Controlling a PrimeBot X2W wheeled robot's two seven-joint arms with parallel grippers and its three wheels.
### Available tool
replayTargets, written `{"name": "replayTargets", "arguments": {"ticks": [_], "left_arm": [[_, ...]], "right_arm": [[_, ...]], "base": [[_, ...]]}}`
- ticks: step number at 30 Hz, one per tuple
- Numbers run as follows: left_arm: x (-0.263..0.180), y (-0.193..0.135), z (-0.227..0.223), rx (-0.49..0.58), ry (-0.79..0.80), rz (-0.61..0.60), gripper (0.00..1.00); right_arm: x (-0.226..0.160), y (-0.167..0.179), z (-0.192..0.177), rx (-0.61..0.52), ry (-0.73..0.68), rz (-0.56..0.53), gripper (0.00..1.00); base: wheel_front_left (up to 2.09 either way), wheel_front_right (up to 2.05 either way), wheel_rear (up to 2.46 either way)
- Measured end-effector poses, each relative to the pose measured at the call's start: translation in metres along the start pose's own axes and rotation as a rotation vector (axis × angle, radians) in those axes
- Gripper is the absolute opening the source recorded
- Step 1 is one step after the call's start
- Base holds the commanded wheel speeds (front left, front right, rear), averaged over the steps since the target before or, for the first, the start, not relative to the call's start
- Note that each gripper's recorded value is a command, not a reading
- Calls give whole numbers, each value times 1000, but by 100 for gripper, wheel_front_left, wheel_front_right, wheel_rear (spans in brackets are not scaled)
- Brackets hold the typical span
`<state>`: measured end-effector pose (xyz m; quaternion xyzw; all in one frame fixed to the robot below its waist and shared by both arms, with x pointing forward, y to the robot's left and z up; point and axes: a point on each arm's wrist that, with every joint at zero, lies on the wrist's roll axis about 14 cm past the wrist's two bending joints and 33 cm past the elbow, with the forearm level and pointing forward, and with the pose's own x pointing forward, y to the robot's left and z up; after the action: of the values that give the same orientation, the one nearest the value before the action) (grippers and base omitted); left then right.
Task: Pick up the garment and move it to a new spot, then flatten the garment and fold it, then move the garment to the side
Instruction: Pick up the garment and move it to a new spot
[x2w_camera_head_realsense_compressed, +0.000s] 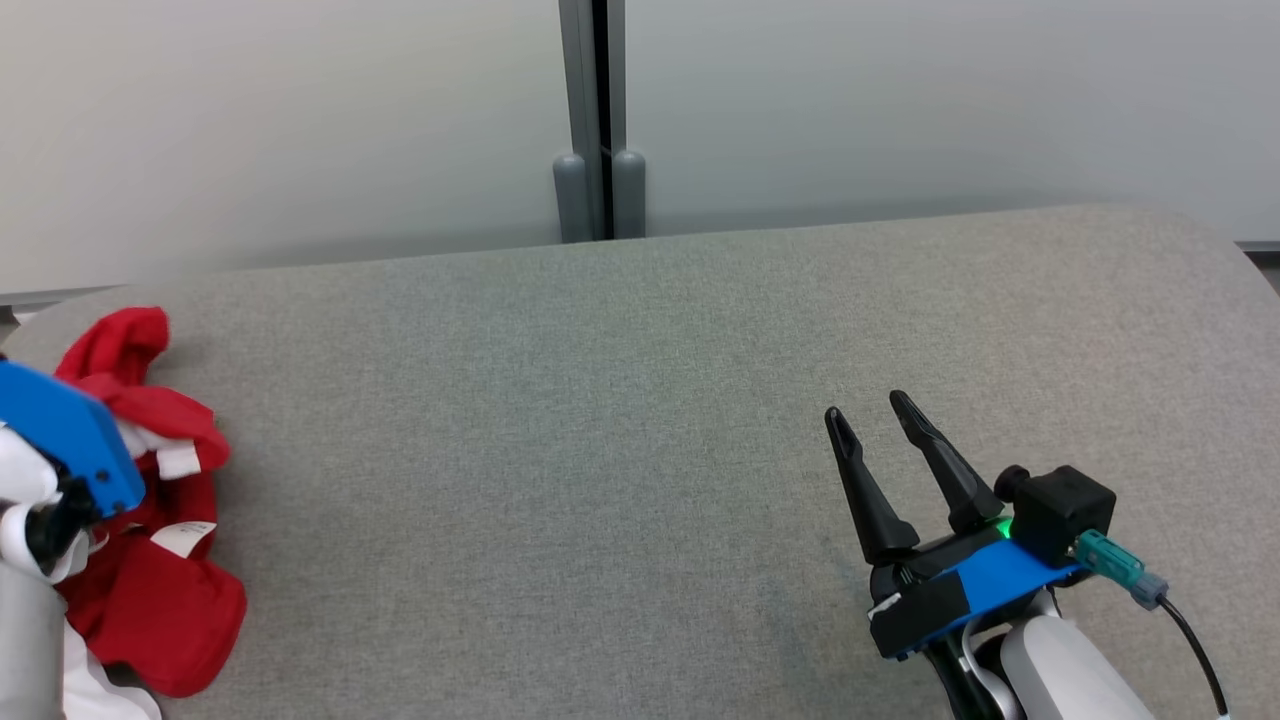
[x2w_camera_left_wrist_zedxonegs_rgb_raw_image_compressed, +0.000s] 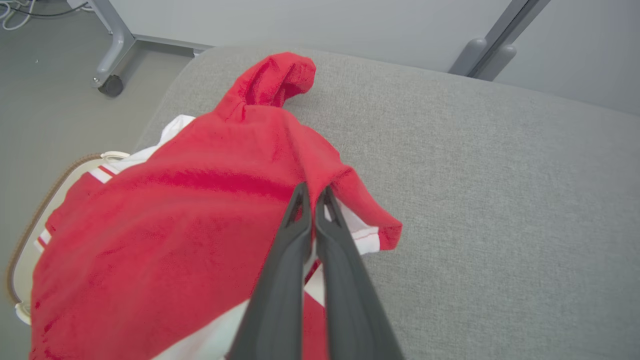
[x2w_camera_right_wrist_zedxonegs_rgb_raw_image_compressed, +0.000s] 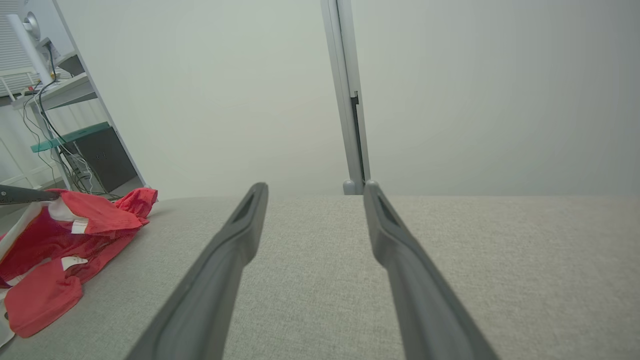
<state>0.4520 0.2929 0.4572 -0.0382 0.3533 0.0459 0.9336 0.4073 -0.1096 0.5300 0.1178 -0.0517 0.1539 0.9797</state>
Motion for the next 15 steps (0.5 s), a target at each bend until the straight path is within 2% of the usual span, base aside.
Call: {"name": "replayTargets", "arguments": {"ticks": [8,15], "left_arm": [[-41,-54,70,120,-243,-132,0],[-75,-139,102,190,-375,-355,0]], "right_arm": [[-14,-1,9,-8,-22,-17,100],[-25,-16,20,-15,-50,-68,100]], "base": [[0,0,0],[0,0,0]]}}
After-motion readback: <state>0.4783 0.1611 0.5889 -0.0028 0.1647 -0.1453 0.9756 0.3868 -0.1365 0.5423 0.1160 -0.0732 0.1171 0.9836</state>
